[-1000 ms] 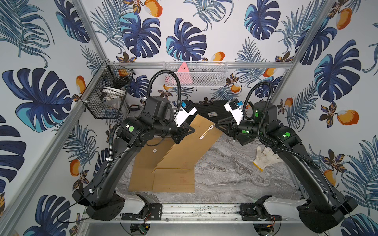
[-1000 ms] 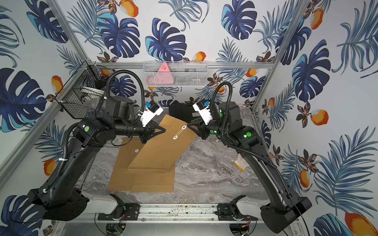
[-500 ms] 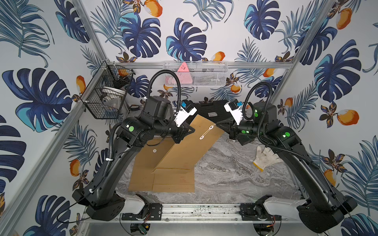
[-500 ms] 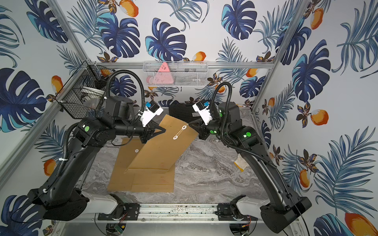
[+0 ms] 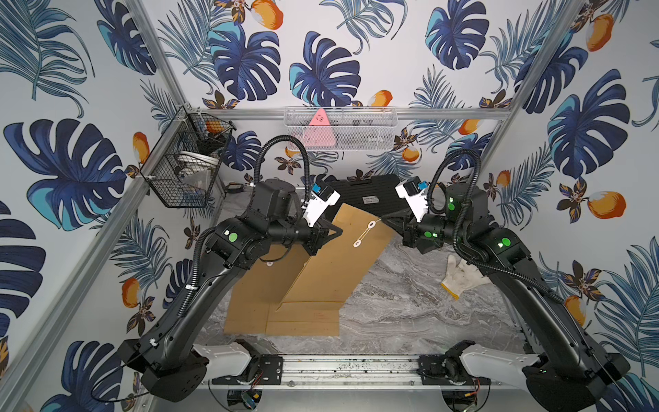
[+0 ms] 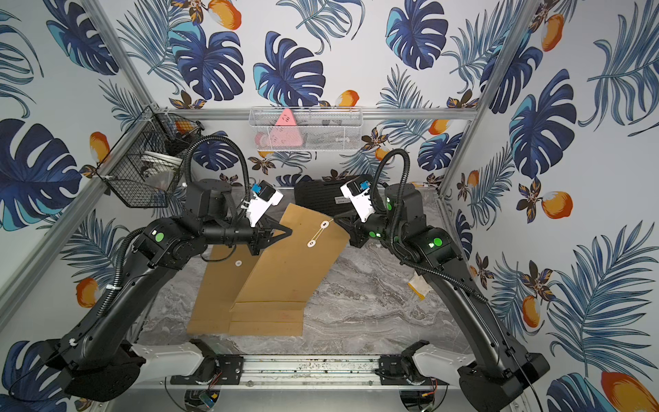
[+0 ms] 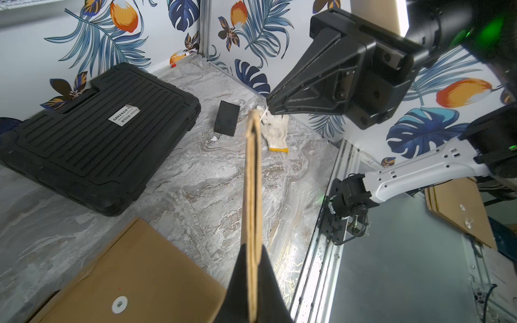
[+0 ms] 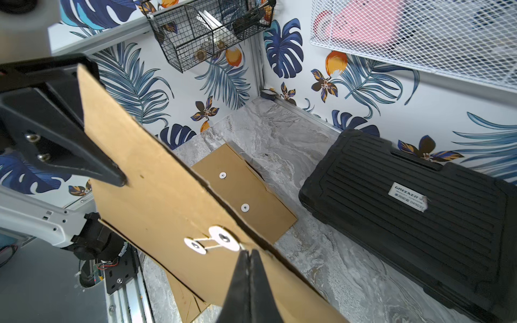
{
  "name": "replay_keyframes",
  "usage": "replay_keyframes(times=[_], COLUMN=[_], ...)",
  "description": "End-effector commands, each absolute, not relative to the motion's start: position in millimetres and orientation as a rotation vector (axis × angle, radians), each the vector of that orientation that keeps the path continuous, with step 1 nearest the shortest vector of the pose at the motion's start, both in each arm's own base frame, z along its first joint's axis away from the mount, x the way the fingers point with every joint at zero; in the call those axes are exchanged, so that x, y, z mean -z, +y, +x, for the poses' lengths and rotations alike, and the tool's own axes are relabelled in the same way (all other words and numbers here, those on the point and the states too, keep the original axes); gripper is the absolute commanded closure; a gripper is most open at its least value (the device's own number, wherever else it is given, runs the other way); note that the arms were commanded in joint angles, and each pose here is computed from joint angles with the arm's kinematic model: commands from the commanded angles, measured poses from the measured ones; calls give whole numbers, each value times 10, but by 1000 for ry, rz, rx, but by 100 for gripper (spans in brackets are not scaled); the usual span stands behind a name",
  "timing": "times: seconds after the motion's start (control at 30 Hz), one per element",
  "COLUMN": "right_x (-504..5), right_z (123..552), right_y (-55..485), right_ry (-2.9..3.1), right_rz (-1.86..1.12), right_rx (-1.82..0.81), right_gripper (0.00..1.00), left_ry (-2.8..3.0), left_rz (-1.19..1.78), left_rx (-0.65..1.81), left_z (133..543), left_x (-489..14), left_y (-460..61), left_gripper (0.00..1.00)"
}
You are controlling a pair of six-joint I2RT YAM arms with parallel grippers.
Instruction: Open the file bag
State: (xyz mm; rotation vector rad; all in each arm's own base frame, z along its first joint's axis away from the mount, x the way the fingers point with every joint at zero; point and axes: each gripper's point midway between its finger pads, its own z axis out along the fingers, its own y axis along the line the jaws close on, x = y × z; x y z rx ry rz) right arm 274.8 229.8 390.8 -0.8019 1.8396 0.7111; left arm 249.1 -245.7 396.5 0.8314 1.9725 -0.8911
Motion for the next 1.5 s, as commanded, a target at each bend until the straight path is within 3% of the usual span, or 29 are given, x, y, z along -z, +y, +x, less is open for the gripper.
replay_keyframes(times=[0.0, 0.53, 1.47], right_x=[-4023, -3910, -3982], right_z=[2847, 2906, 3269], right_y=[2226, 2178, 2652], right_ry=[1798, 1830, 1786], right_rz=[-734, -723, -684], right_rx=[-652, -600, -842], right_gripper=[100, 100, 100], left_ry=[1849, 1746, 1824], left_rz=[776, 597, 431], left_rx=[1000, 1161, 766], left_z=[2511, 2609, 3117], left_x=[-4235, -4348, -4170], left_y=[-2560, -2634, -2532], left_gripper=[100, 100, 100])
